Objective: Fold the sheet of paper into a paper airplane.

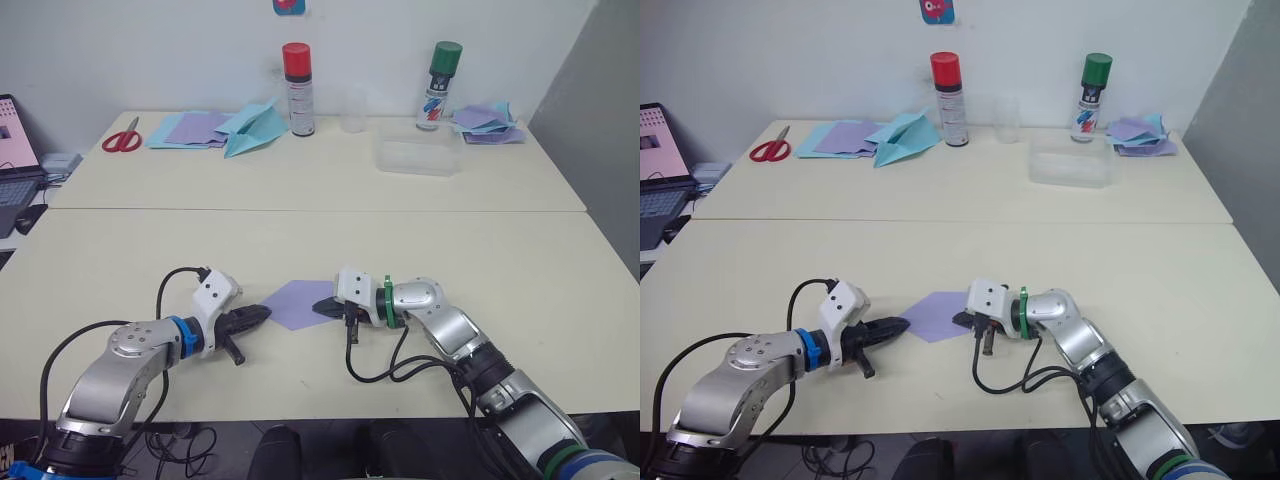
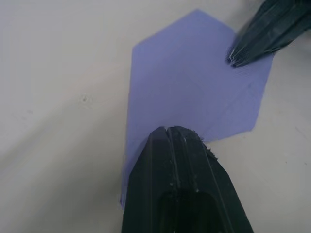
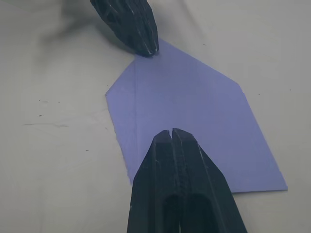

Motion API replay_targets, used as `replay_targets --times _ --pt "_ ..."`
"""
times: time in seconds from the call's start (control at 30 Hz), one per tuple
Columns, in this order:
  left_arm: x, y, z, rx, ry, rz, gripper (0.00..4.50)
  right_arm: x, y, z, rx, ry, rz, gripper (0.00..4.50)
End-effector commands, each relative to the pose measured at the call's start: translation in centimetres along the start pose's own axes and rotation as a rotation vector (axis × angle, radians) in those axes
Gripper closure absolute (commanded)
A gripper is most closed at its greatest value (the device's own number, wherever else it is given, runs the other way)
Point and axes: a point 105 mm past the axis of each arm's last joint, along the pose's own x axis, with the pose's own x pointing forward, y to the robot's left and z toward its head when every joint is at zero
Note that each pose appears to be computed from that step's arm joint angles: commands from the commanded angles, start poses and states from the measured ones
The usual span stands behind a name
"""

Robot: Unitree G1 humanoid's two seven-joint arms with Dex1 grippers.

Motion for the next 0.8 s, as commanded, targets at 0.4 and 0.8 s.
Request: replay_targets --times 0.4,0.8 --pt "-0.5 -0.2 -4.9 -0.121 0.147 0.044 4.50 1.0 0.9 -0.8 -0.028 0.043 0.006 4.48" --pt "-2.8 2.1 -1.8 -0.200 -0.042 0.126 4.50 0.8 1.3 -1.1 -0.020 0.059 0.027 4.48"
